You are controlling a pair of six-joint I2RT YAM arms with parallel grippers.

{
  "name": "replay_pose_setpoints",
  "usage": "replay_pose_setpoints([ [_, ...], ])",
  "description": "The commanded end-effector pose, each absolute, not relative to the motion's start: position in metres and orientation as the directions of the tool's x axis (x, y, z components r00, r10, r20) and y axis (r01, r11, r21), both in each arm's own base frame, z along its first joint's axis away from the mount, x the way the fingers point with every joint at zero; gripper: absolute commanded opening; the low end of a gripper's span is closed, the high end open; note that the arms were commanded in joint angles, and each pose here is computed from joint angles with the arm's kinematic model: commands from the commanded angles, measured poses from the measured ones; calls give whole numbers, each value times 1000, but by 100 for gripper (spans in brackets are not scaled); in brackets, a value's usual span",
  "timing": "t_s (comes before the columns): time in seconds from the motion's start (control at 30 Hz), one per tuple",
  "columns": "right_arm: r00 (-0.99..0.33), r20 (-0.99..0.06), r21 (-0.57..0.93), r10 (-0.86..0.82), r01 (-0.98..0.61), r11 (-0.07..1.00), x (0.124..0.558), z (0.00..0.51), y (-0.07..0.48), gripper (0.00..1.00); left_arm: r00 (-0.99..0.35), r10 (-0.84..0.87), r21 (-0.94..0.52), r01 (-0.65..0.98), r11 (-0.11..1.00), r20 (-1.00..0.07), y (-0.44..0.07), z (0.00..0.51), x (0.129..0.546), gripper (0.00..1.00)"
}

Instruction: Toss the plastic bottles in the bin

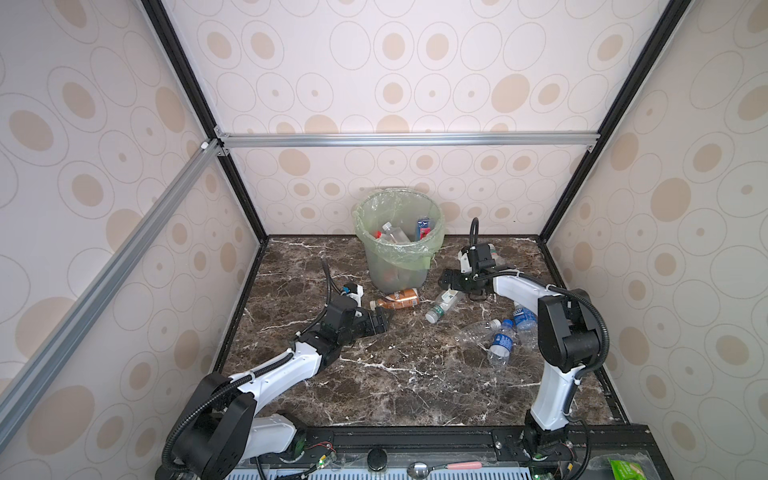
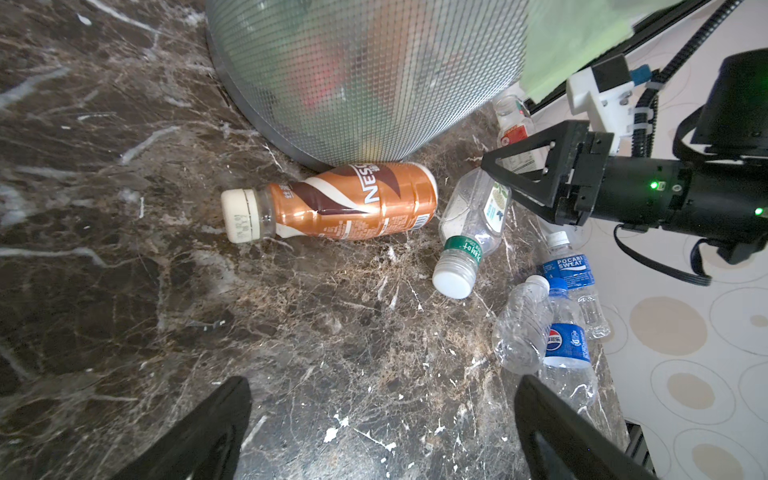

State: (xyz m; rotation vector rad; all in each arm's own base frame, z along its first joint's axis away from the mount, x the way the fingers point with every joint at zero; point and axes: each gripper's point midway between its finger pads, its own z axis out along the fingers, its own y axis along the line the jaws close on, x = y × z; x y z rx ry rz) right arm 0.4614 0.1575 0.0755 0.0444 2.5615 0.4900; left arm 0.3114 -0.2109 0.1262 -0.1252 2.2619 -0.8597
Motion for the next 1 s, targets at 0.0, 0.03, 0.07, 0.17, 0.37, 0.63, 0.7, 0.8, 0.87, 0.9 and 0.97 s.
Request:
replay_pose_setpoints([
  [0.0, -878, -463, 403, 122, -86, 911, 449, 68, 168, 100, -732, -330, -628, 170, 759, -596, -217, 137, 319, 99],
  [0.03, -880, -459, 414, 125, -87, 906, 446, 67, 169, 100, -734, -330, -630, 168, 758, -593, -218, 136, 320, 99],
  [0.07, -880, -458, 424, 127, -91, 901, 443, 67, 171, 100, -737, -330, -633, 168, 756, -590, -219, 135, 320, 99],
  [0.17, -887, -447, 440, 117, -104, 892, 435, 65, 176, 100, -739, -329, -635, 170, 753, -588, -221, 135, 321, 99],
  [0.37, -892, -448, 439, 60, -161, 884, 419, 65, 196, 100, -741, -321, -630, 174, 757, -590, -223, 134, 323, 99],
  [0.63, -889, -457, 445, 18, -211, 870, 410, 68, 213, 100, -739, -322, -627, 171, 760, -592, -220, 134, 321, 99],
  [0.7, -892, -452, 448, 11, -217, 867, 408, 67, 217, 100, -741, -321, -627, 171, 760, -591, -220, 132, 319, 99],
  [0.8, -894, -447, 454, -3, -229, 861, 401, 66, 227, 100, -744, -317, -625, 170, 762, -588, -219, 129, 318, 99],
  [0.87, -897, -443, 457, -10, -236, 857, 395, 66, 234, 100, -744, -313, -621, 169, 765, -589, -219, 128, 318, 99],
  [0.9, -897, -443, 457, -14, -239, 857, 393, 67, 238, 100, -745, -311, -617, 169, 768, -591, -218, 127, 318, 99],
  [0.97, -902, -432, 468, -15, -238, 851, 386, 66, 245, 100, -745, -306, -612, 170, 772, -593, -218, 125, 318, 99],
])
